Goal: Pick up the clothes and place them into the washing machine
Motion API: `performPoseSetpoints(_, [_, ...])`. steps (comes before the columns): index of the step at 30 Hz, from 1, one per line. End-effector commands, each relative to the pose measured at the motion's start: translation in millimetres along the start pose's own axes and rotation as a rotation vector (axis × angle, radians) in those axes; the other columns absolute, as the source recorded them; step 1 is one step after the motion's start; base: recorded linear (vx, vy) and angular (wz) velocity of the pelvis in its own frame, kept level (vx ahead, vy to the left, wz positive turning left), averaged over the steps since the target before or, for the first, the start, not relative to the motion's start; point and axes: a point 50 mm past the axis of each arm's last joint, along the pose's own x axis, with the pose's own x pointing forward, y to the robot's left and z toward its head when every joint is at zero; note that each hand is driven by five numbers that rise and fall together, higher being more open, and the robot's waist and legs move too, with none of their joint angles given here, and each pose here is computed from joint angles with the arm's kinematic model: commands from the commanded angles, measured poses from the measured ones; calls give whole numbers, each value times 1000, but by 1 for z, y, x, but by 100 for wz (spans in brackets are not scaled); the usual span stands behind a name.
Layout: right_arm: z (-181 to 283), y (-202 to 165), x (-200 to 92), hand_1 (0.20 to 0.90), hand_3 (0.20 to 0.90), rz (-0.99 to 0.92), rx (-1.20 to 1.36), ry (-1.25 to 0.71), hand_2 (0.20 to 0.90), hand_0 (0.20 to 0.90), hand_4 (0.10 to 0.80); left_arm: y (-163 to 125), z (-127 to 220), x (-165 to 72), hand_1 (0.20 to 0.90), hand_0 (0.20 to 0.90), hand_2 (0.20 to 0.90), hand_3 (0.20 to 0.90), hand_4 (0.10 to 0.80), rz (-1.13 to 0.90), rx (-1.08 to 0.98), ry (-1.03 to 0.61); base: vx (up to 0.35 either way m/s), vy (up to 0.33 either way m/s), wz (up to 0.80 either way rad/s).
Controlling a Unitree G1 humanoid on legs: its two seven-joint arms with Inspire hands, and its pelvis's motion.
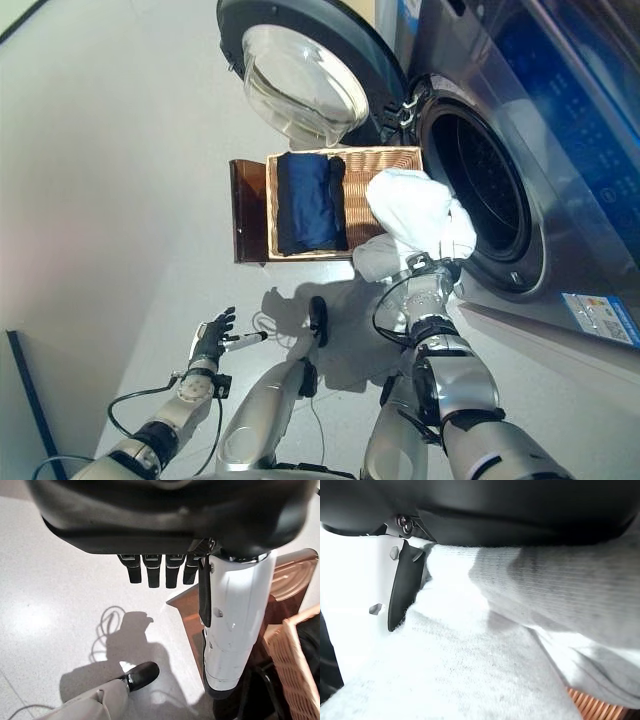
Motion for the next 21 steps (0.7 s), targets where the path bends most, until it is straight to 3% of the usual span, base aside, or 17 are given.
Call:
performPoseSetpoints(1, [42,54,-2,200,200,193,168,-164,200,200,300,9,-18,-5,900,900,900,900,800,30,-4,57,34,-3,-7])
performPoseSetpoints(4, [53,59,-1,200,200,187,187,-195,200,200,300,6,-19,-6,900,900,900,900,800,16,0,55,36,-13,-7])
performPoseSetpoints(11, [119,108,-7,200,200,228,226,-359,200,200,300,9,-22,-9,900,900,900,900,800,3,17,48,32,-24,-4])
performPoseSetpoints(21, [166,149,-25,200,200,305,192,-483,200,200,300,14,-19,-9,900,900,900,900,800,12,-1,22,8,-46,-2])
